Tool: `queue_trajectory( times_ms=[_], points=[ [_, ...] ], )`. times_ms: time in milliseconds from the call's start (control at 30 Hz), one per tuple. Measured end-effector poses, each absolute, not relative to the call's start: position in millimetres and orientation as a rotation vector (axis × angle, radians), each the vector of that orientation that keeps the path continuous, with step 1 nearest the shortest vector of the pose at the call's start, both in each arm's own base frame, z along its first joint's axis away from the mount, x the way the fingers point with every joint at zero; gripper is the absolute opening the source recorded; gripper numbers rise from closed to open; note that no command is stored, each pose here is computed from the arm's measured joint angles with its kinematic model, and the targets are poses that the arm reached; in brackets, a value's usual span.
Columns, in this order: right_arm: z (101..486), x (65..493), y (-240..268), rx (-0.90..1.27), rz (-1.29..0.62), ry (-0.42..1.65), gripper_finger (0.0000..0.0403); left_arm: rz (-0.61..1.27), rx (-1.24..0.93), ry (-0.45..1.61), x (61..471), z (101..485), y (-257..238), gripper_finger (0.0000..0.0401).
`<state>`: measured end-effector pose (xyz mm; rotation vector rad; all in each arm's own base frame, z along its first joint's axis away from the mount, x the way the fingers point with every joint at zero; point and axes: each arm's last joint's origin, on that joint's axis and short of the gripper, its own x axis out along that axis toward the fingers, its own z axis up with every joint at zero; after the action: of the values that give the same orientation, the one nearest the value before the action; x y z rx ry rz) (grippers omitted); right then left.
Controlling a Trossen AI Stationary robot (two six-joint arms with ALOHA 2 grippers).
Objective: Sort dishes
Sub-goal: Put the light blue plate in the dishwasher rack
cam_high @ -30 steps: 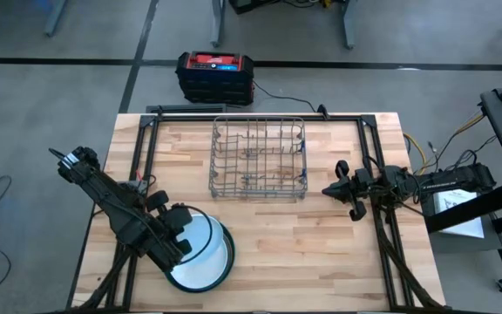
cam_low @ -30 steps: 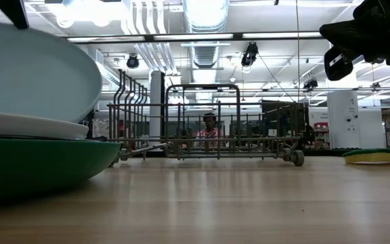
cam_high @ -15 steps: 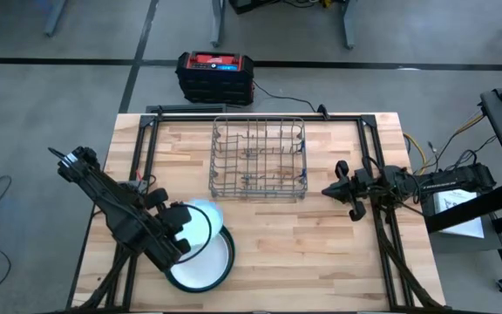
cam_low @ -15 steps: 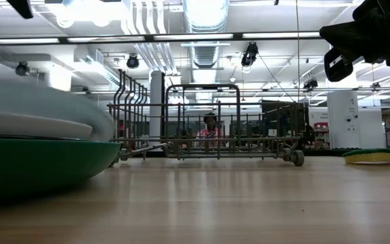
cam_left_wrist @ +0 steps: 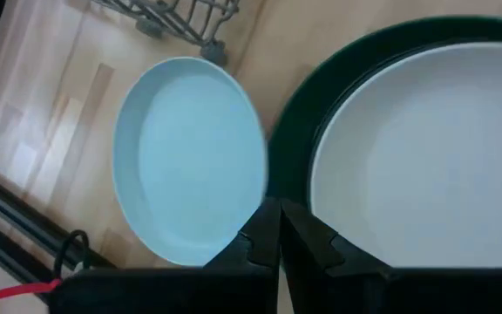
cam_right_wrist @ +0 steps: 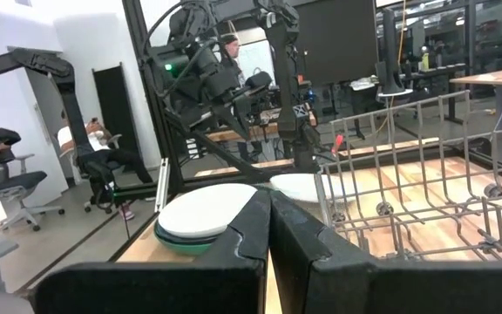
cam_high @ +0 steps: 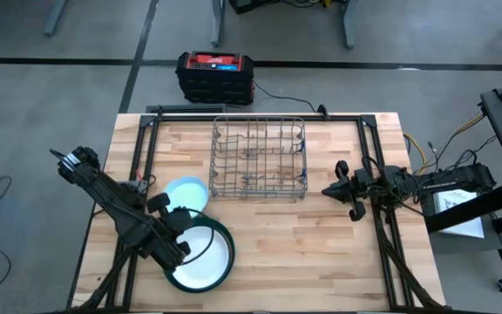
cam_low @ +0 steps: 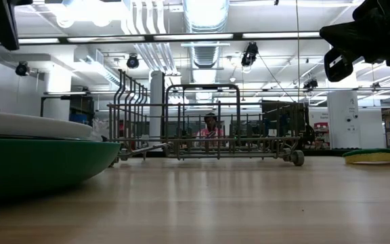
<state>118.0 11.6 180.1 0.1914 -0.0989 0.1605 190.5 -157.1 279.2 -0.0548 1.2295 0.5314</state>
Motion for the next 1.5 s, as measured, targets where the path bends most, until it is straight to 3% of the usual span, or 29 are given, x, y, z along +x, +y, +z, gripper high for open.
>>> queue_trajectory(
  times_ms=[167, 667, 900, 1200, 1500],
  points=[
    [180.1, 118.0, 11.6, 0.193, 0.16, -0.099, 0.0, 0.563, -0.052, 1.245, 185.8, 272.4, -153.0, 0.0],
    [180.0, 118.0, 11.5, 0.205, 0.16, -0.097, 0.0, 0.594, -0.354, 1.074, 149.5, 262.7, -85.1, 0.0],
    [179.9, 118.0, 11.5, 0.223, 0.16, -0.095, 0.0, 0.821, -0.41, 1.092, 146.7, 238.2, -25.5, 0.0],
    [177.9, 118.3, 10.7, 0.231, 0.132, -0.077, 0.0, 0.976, -0.425, 1.158, 146.5, 231.9, 35.0, 0.0001],
    [177.9, 118.4, 10.1, 0.22, 0.112, -0.079, 0.0, 0.914, -0.497, 1.233, 152.6, 221.1, 71.6, 0.0064]
  ],
)
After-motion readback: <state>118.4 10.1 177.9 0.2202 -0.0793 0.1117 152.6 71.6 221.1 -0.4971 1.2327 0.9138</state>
